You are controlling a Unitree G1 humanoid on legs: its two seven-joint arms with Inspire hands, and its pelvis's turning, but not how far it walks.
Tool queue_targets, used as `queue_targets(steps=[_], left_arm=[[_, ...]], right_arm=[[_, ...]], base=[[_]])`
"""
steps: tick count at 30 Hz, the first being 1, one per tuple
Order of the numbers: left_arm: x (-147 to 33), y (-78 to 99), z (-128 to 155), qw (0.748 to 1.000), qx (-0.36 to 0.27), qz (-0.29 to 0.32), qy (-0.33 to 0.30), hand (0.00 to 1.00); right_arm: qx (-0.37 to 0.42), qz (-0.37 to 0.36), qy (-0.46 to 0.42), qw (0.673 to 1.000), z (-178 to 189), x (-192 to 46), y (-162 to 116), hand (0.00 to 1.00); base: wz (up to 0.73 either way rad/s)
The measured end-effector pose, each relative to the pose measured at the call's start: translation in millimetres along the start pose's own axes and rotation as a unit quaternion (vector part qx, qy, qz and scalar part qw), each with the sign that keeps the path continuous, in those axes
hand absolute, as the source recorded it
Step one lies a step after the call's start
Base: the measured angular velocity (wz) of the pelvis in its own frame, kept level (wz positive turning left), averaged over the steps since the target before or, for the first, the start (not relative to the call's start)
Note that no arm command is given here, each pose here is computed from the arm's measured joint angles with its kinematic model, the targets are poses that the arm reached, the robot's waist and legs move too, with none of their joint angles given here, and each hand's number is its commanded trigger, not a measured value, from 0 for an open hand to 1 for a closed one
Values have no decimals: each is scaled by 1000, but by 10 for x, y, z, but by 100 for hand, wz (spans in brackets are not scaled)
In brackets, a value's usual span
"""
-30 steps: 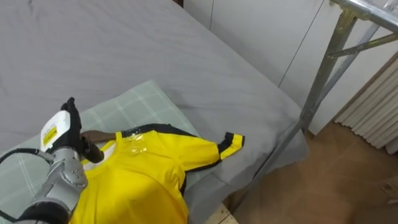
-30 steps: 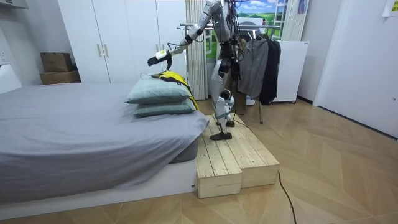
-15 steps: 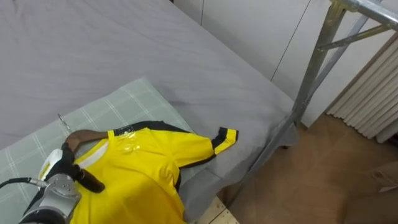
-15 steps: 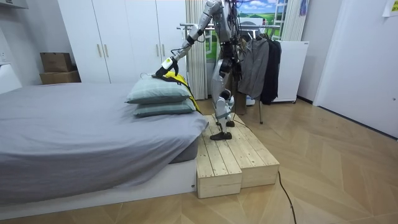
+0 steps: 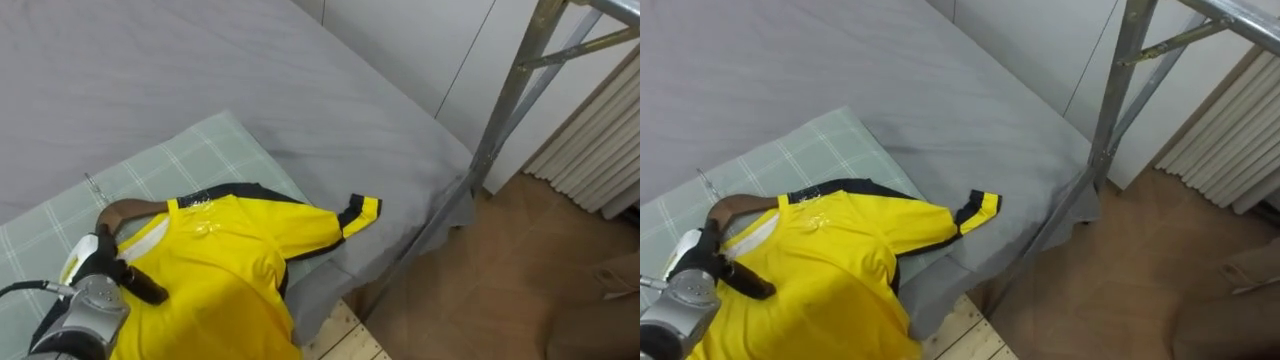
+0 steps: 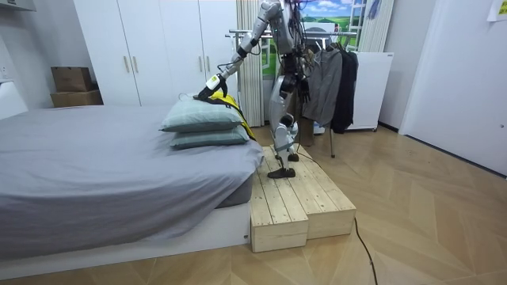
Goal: Hang clothes
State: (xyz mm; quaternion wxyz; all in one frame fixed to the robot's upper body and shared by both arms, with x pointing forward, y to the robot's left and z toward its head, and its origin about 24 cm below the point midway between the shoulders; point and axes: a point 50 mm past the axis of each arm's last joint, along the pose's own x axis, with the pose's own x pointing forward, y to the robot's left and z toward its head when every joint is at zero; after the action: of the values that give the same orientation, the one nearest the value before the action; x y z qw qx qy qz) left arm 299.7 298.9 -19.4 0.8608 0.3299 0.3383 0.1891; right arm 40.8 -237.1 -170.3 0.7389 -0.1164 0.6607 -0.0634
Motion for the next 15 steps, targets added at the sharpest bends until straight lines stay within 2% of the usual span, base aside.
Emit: queue_targets(steps=[7,15], left_arm=[[7,38,-16,999,-30,11,12,0],[9,56,7,999,-32,24,10,0]], right_arm=[[-1,-3,0,1000,72,4,-11,0],[-2,-3,-6,1000,122,4,-13,0]], base=[[0],[0]])
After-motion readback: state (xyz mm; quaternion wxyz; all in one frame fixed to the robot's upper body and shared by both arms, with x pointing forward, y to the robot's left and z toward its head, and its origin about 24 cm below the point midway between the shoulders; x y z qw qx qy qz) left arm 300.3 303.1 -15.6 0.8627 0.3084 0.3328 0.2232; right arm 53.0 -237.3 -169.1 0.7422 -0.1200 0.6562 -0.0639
